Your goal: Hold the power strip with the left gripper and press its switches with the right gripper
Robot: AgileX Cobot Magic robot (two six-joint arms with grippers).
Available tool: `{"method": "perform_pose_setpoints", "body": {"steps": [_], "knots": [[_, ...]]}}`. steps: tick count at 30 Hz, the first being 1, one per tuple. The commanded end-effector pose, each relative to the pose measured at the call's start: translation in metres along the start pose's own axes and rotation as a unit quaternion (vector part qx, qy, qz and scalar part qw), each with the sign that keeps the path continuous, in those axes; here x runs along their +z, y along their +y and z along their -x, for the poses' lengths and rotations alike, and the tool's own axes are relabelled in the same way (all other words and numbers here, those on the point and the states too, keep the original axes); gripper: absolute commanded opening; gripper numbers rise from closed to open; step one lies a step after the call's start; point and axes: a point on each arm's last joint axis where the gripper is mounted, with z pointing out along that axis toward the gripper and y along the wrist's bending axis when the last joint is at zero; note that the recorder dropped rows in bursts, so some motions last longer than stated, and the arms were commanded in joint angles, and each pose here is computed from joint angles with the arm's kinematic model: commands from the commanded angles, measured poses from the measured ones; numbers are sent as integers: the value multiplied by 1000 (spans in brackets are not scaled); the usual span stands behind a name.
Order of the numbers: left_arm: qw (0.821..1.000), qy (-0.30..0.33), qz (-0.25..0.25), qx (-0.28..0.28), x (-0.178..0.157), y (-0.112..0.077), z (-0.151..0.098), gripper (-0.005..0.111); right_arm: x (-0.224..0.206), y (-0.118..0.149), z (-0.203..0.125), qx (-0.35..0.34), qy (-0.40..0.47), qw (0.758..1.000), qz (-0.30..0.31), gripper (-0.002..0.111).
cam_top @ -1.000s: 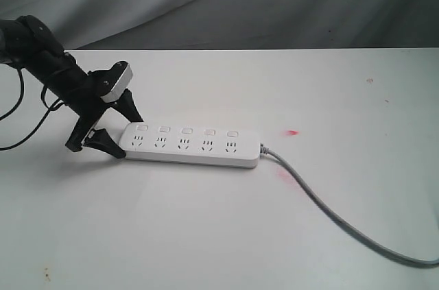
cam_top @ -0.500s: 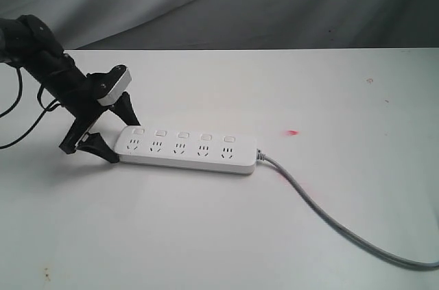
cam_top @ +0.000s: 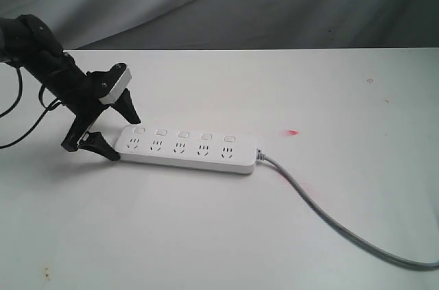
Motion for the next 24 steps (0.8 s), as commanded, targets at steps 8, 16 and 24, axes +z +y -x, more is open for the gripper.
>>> {"method": "perform_pose_setpoints", "body": {"steps": [8, 16, 24], "knots": [[994, -11, 107, -5, -78, 2, 54, 80, 0, -1, 0, -8, -8, 1000, -6, 0], [981, -20, 180, -71, -142, -13, 97, 62, 0, -1, 0, -8, -8, 1000, -6, 0], [964, -36, 249, -87, -211, -53, 150, 0, 0, -1, 0, -8, -8, 1000, -6, 0]]}}
